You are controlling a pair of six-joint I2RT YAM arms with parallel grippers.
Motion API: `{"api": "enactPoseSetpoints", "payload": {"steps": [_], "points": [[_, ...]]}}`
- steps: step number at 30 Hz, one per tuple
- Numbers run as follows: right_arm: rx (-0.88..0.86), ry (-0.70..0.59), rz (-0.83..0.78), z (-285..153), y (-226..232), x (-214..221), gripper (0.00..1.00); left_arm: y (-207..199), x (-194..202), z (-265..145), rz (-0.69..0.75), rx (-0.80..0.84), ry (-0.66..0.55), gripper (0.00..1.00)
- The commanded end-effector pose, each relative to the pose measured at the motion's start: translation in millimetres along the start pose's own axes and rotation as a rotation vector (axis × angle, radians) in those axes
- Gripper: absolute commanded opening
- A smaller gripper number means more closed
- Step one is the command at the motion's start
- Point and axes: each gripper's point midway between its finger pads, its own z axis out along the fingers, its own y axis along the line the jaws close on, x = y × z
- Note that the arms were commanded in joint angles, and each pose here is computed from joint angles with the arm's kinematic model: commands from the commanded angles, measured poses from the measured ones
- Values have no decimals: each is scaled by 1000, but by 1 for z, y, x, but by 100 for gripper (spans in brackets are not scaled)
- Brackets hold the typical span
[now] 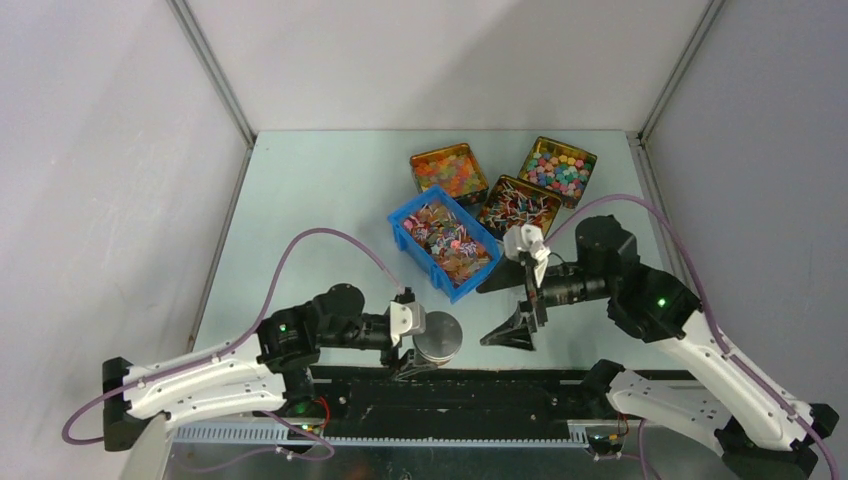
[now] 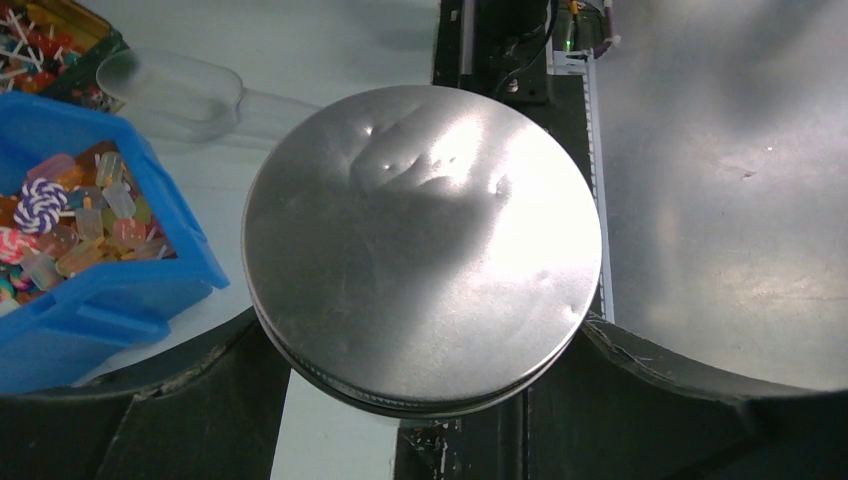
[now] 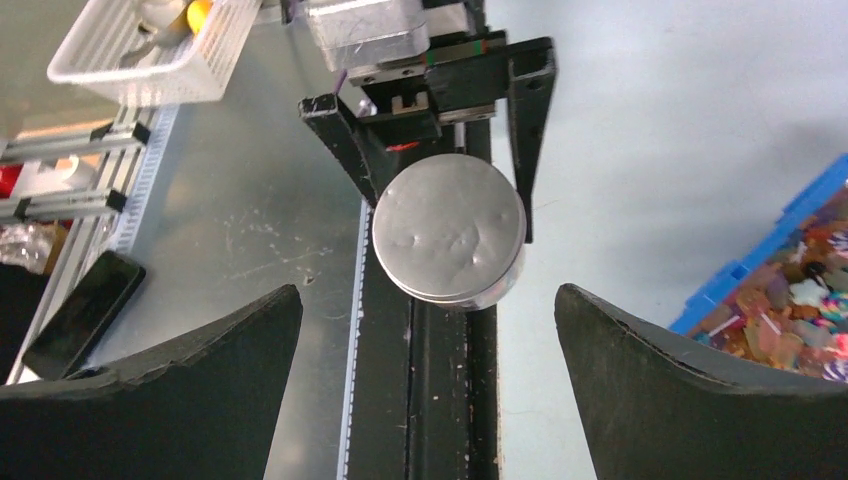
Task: Pack the candies
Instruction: Screw the bottle lid onto the packing bottle.
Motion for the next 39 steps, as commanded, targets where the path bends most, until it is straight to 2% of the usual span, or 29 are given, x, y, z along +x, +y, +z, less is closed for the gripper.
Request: {"api": "enactPoseSetpoints", "payload": {"steps": [1, 14, 39], "points": [[-64, -6, -124, 13, 12, -1, 99, -8, -32, -5, 112, 59, -65, 58], [-108, 35, -267, 51, 27, 8, 100, -9, -48, -8, 162, 65, -77, 57], [-99, 124, -328, 67, 18, 29, 99, -13, -55, -9, 173, 77, -73, 56]]}}
